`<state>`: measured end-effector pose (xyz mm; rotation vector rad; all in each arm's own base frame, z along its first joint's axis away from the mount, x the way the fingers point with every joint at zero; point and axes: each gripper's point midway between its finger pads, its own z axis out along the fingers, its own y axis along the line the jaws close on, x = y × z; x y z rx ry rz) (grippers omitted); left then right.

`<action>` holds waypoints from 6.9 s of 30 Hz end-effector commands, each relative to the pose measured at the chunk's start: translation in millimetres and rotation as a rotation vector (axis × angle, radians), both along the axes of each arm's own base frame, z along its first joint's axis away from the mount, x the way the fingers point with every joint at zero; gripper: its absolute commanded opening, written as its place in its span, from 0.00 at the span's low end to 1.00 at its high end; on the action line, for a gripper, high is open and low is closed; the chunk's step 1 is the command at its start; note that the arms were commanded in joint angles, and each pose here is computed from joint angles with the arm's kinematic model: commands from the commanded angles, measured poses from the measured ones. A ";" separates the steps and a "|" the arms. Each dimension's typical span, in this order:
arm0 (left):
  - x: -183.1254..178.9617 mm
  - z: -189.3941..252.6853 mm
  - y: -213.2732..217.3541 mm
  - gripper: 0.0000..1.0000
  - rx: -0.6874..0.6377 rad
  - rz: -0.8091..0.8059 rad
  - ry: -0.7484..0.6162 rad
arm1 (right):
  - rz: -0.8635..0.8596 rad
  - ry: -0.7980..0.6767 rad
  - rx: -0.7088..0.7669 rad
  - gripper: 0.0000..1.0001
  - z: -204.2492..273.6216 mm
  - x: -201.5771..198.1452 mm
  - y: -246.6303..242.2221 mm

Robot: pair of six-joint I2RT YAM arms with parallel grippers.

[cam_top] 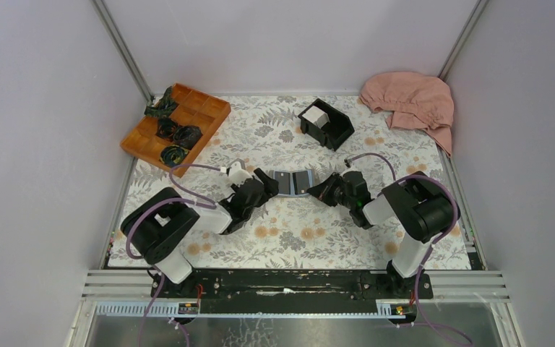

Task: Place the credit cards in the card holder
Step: Insert the credit card into the card holder, then close the card holder at the center of the board.

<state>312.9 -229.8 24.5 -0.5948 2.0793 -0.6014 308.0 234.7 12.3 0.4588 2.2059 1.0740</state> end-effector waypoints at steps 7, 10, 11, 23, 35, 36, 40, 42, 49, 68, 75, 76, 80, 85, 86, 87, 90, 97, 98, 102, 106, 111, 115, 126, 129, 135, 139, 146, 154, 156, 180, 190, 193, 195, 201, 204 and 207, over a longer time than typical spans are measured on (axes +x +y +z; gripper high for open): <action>-62.7 -85.5 14.0 0.78 0.109 -0.153 0.279 | 0.005 0.094 -0.065 0.00 -24.6 -7.9 -6.8; -60.0 -82.7 6.3 0.78 0.074 -0.166 0.263 | 0.005 0.104 -0.067 0.00 -27.7 -9.6 -7.5; -59.3 -81.2 4.3 0.77 0.062 -0.169 0.259 | 0.004 0.107 -0.070 0.00 -28.5 -9.8 -7.6; -47.4 -39.2 -2.1 0.71 0.006 -0.163 0.158 | 0.005 0.108 -0.111 0.00 -34.7 -14.0 -13.7; -36.6 -24.0 -10.3 0.70 -0.001 -0.157 0.114 | 0.015 0.107 -0.122 0.00 -36.6 -18.7 -10.3; -37.2 -27.5 -8.5 0.70 0.007 -0.152 0.121 | 0.014 0.107 -0.125 0.00 -36.7 -18.9 -10.9; -38.4 -34.5 -4.9 0.70 0.006 -0.140 0.119 | 0.017 0.105 -0.132 0.00 -36.9 -20.2 -10.9; -36.8 -34.5 -6.4 0.70 0.001 -0.143 0.109 | 0.019 0.109 -0.135 0.00 -38.8 -21.5 -11.1; -27.9 -24.1 -16.1 0.63 -0.051 -0.149 0.046 | 0.019 0.114 -0.141 0.00 -41.8 -24.3 -12.0; -13.0 16.0 -16.2 0.59 -0.043 -0.121 -0.088 | 0.034 0.125 -0.164 0.00 -48.4 -28.7 -6.0; -7.6 24.9 -17.9 0.59 -0.020 -0.125 -0.134 | 0.037 0.127 -0.167 0.00 -49.9 -30.1 -5.5; -6.8 26.0 -19.5 0.59 -0.021 -0.130 -0.140 | 0.039 0.127 -0.167 0.00 -50.1 -30.1 -5.0; -4.0 29.7 -26.1 0.59 -0.021 -0.150 -0.159 | 0.044 0.128 -0.169 0.00 -50.9 -30.5 -4.2; 1.5 35.4 -36.8 0.59 -0.027 -0.169 -0.179 | 0.046 0.128 -0.170 0.00 -50.4 -30.0 -3.7; 2.4 36.7 -39.1 0.59 -0.030 -0.173 -0.182 | 0.047 0.129 -0.171 0.00 -50.2 -30.0 -3.8; 3.3 37.6 -40.7 0.59 -0.032 -0.174 -0.186 | 0.049 0.127 -0.173 0.00 -49.9 -29.9 -3.5; 5.1 40.8 -46.0 0.59 -0.037 -0.181 -0.193 | 0.053 0.128 -0.177 0.00 -50.0 -30.1 -3.4; 8.6 52.8 -54.9 0.59 -0.040 -0.192 -0.225 | 0.064 0.134 -0.182 0.00 -52.7 -33.4 -1.5; 9.1 53.9 -55.8 0.59 -0.040 -0.193 -0.227 | 0.066 0.135 -0.183 0.00 -52.9 -33.6 -0.9; 10.1 59.8 -62.8 0.59 -0.044 -0.203 -0.241 | 0.070 0.132 -0.186 0.00 -52.2 -33.7 1.8; 10.7 63.3 -69.9 0.59 -0.050 -0.213 -0.248 | 0.078 0.132 -0.188 0.00 -52.0 -35.0 4.2; 10.9 62.2 -82.1 0.59 -0.054 -0.235 -0.245 | 0.077 0.135 -0.187 0.00 -53.0 -36.2 5.0; 9.4 57.5 -89.6 0.59 -0.054 -0.249 -0.237 | 0.076 0.136 -0.185 0.00 -53.3 -37.1 5.1; 8.2 54.1 -97.5 0.59 -0.072 -0.249 -0.235 | 0.089 0.145 -0.181 0.00 -57.9 -48.8 16.5; 7.5 53.5 -97.5 0.59 -0.075 -0.245 -0.233 | 0.084 0.148 -0.178 0.00 -58.6 -52.3 20.3; 3.7 45.3 -95.7 0.58 -0.075 -0.239 -0.209 | 0.083 0.152 -0.181 0.02 -60.6 -59.8 26.1; -2.0 35.5 -89.6 0.58 -0.076 -0.225 -0.183 | 0.071 0.155 -0.175 0.03 -61.7 -62.3 25.2; -20.1 24.3 -70.3 0.56 -0.096 -0.180 -0.155 | 0.043 0.171 -0.168 0.05 -68.6 -68.3 26.6; -35.3 27.5 -59.4 0.56 -0.092 -0.159 -0.153 | 0.021 0.196 -0.131 0.04 -73.7 -70.9 27.9; -37.8 25.2 -57.4 0.56 -0.085 -0.153 -0.145 | 0.014 0.193 -0.133 0.04 -73.5 -70.6 26.4; -31.3 -13.6 -56.5 0.56 0.071 -0.143 -0.057 | 0.040 0.210 -0.149 0.36 -78.8 -86.8 19.8; -33.8 -16.5 -57.6 0.54 0.074 -0.158 -0.042 | 0.030 0.194 -0.187 0.43 -71.8 -91.6 7.4; -34.6 -17.8 -58.1 0.54 0.072 -0.161 -0.038 | 0.017 0.192 -0.194 0.43 -71.2 -93.4 2.6; -34.9 -17.6 -58.2 0.53 0.069 -0.163 -0.038 | 0.011 0.188 -0.197 0.43 -70.1 -94.7 -0.3; -36.5 -17.8 -56.7 0.53 0.069 -0.164 -0.037 | -0.012 0.176 -0.197 0.43 -62.7 -101.3 -11.4; -37.2 -19.7 -56.6 0.53 0.072 -0.167 -0.033 | -0.046 0.176 -0.202 0.43 -61.3 -103.8 -20.7; -38.0 -20.8 -57.2 0.52 0.070 -0.171 -0.028 | -0.099 0.152 -0.194 0.43 -53.0 -100.3 -28.5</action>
